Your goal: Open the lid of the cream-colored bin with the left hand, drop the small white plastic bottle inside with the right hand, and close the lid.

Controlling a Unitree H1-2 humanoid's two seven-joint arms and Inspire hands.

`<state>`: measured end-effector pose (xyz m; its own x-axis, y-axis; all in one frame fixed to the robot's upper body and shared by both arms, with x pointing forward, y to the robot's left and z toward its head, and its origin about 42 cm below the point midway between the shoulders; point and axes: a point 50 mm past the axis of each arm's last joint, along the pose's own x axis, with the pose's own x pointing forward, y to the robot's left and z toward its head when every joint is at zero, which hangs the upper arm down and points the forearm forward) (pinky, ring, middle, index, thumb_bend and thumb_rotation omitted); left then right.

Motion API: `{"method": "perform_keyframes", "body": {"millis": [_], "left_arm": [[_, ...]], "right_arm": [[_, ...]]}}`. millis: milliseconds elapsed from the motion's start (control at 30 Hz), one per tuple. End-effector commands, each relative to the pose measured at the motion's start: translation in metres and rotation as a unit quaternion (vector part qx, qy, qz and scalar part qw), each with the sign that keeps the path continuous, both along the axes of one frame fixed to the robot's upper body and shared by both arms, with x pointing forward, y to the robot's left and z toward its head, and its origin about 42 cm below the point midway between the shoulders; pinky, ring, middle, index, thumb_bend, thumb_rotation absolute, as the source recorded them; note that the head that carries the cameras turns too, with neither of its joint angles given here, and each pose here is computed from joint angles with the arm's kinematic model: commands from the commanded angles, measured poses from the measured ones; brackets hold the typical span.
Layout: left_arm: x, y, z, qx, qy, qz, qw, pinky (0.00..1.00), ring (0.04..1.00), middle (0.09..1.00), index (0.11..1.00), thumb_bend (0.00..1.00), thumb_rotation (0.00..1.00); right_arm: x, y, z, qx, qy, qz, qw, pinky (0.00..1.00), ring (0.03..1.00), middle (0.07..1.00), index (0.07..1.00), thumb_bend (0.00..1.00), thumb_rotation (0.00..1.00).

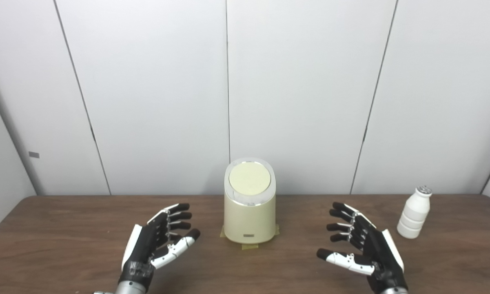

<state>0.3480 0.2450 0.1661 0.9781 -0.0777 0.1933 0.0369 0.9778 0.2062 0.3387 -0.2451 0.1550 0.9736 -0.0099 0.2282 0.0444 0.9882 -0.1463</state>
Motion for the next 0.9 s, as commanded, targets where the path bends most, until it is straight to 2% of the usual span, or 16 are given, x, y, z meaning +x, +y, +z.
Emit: {"method": "perform_keyframes", "body": {"millis": [0,467,533,600,767,867], "left_arm": [[0.010,-0.001,0.022,0.005,-0.048,-0.010,0.999,0.54,0.694,0.742,0.796,0.65,0.26],[0.011,-0.001,0.021,0.001,-0.049,-0.012,0.999,0.54,0.693,0.743,0.791,0.66,0.26],[0.011,-0.002,0.021,0.001,-0.050,-0.003,0.999,0.54,0.696,0.745,0.790,0.66,0.26],[0.012,-0.006,0.021,0.004,-0.057,0.011,0.998,0.56,0.717,0.775,0.794,0.68,0.31],[0.021,-0.015,0.026,0.002,-0.083,0.042,0.996,0.76,0.866,0.920,0.902,0.73,0.45],[0.035,-0.016,0.035,0.013,-0.089,0.037,0.995,0.81,0.895,0.928,0.937,0.77,0.47]], "right_arm": [[0.007,0.003,0.024,0.002,-0.053,0.006,0.999,0.56,0.665,0.783,0.781,0.72,0.13],[0.006,0.004,0.024,0.003,-0.052,0.007,0.999,0.56,0.673,0.787,0.786,0.72,0.14],[0.006,0.004,0.024,0.003,-0.054,0.008,0.999,0.57,0.674,0.786,0.787,0.72,0.14],[0.006,0.004,0.024,0.004,-0.054,0.009,0.998,0.56,0.670,0.784,0.786,0.72,0.14],[0.006,0.003,0.023,0.004,-0.054,0.007,0.999,0.56,0.672,0.786,0.785,0.71,0.12],[0.007,0.001,0.020,0.005,-0.052,0.007,0.999,0.57,0.684,0.795,0.790,0.71,0.14]]}}
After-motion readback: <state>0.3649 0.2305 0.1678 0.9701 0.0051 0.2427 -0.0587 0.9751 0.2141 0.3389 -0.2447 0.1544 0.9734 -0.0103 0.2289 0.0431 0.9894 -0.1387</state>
